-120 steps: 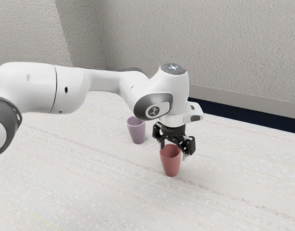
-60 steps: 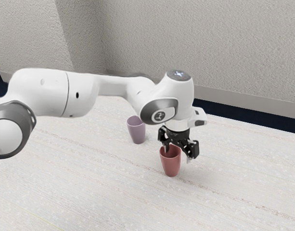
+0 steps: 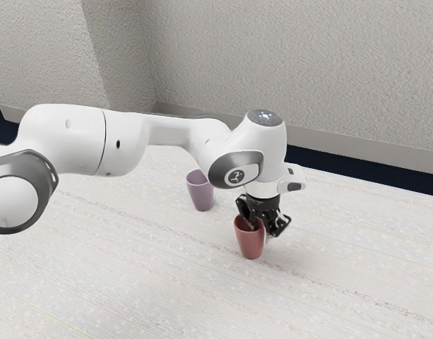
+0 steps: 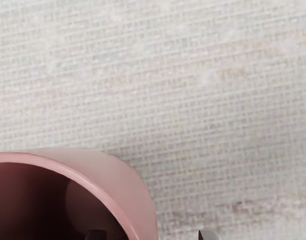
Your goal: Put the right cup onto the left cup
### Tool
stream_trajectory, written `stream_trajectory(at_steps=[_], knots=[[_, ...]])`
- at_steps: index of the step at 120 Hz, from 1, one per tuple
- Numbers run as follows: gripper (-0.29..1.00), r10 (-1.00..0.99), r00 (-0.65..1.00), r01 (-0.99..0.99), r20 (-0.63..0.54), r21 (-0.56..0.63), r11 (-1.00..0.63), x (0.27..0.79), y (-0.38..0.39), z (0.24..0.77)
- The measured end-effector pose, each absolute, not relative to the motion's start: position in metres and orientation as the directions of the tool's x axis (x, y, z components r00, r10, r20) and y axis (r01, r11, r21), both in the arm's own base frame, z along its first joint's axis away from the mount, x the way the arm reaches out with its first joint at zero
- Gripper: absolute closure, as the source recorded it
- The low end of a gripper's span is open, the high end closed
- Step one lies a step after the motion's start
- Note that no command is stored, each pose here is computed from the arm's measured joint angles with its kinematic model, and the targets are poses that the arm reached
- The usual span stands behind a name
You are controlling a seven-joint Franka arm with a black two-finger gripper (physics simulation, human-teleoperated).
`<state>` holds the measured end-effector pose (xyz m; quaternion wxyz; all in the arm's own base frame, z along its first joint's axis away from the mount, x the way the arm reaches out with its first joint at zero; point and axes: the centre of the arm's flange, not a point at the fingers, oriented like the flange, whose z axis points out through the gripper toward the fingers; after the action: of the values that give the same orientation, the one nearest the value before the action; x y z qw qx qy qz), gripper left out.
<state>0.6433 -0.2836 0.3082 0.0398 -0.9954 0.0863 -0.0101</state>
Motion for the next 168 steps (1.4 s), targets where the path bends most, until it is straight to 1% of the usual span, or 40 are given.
stream_trajectory(at_steps=[9, 18, 40, 76, 104, 121, 142, 168], knots=[[0.61, -0.174, 0.985, -0.172, 0.015, -0.083, -0.982, 0.643, -0.284, 0.308], [0.67, -0.175, 0.984, -0.173, 0.017, -0.084, -0.981, 0.643, -0.284, 0.309], [0.74, -0.175, 0.984, -0.173, 0.017, -0.086, -0.981, 0.643, -0.284, 0.308], [0.77, -0.173, 0.984, -0.169, 0.033, -0.093, -0.981, 0.643, -0.284, 0.319], [0.78, -0.164, 0.984, -0.157, 0.071, -0.101, -0.982, 0.64, -0.284, 0.352], [0.78, -0.156, 0.983, -0.145, 0.1, -0.112, -0.983, 0.635, -0.282, 0.386], [0.78, -0.135, 0.985, -0.12, 0.11, -0.129, -0.984, 0.628, -0.274, 0.422], [0.78, -0.082, 0.991, -0.066, 0.105, -0.148, -0.987, 0.631, -0.243, 0.445]])
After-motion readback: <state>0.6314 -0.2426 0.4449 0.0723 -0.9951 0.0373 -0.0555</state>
